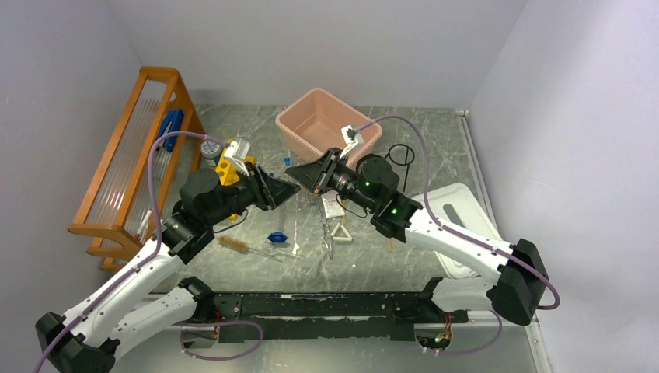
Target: Organize the chemistry lab equipment
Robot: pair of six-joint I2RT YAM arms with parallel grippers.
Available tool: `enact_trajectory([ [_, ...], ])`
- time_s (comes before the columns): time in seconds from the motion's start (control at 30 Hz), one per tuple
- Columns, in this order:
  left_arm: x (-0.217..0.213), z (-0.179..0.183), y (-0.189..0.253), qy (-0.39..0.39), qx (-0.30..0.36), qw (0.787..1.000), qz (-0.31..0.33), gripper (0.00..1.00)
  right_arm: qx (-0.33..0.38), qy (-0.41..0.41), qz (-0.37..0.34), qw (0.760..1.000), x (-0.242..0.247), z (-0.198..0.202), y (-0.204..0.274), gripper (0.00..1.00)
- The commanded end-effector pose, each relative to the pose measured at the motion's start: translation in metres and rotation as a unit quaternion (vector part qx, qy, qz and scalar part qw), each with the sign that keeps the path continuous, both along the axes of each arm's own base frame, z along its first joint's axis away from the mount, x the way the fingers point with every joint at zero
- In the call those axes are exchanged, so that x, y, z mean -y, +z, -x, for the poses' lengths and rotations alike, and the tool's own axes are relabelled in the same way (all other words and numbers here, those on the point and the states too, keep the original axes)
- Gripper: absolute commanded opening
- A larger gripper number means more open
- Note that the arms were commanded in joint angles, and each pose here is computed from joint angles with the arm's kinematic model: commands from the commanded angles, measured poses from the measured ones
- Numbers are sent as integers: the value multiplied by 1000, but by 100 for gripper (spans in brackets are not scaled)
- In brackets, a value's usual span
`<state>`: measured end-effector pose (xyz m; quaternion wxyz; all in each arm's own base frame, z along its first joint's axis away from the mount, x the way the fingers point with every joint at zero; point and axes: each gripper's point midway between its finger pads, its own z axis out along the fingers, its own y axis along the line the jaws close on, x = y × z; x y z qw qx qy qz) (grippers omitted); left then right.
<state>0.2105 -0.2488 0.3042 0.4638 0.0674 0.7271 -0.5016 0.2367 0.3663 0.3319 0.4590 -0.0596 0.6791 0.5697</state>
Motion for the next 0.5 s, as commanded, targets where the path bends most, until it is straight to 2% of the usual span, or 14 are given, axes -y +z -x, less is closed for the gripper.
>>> enact_trajectory([
  [0.0,7,2,12,-20,27,999,12,35,0,16,-16,1000,0,4,10,9],
  [0.13,5,-1,10,-18,40,999,-12,18,-5,18,-6,1000,0,4,6,12],
  [0.2,0,-3,7,-9,50,998,-38,7,-6,22,10,1000,0,3,4,22],
  [0.3,-6,-6,3,-6,76,994,-84,5,1,24,41,999,4,-1,3,40],
  [0.47,-6,-6,-8,-38,110,982,-150,5,5,37,82,996,4,-4,10,50],
])
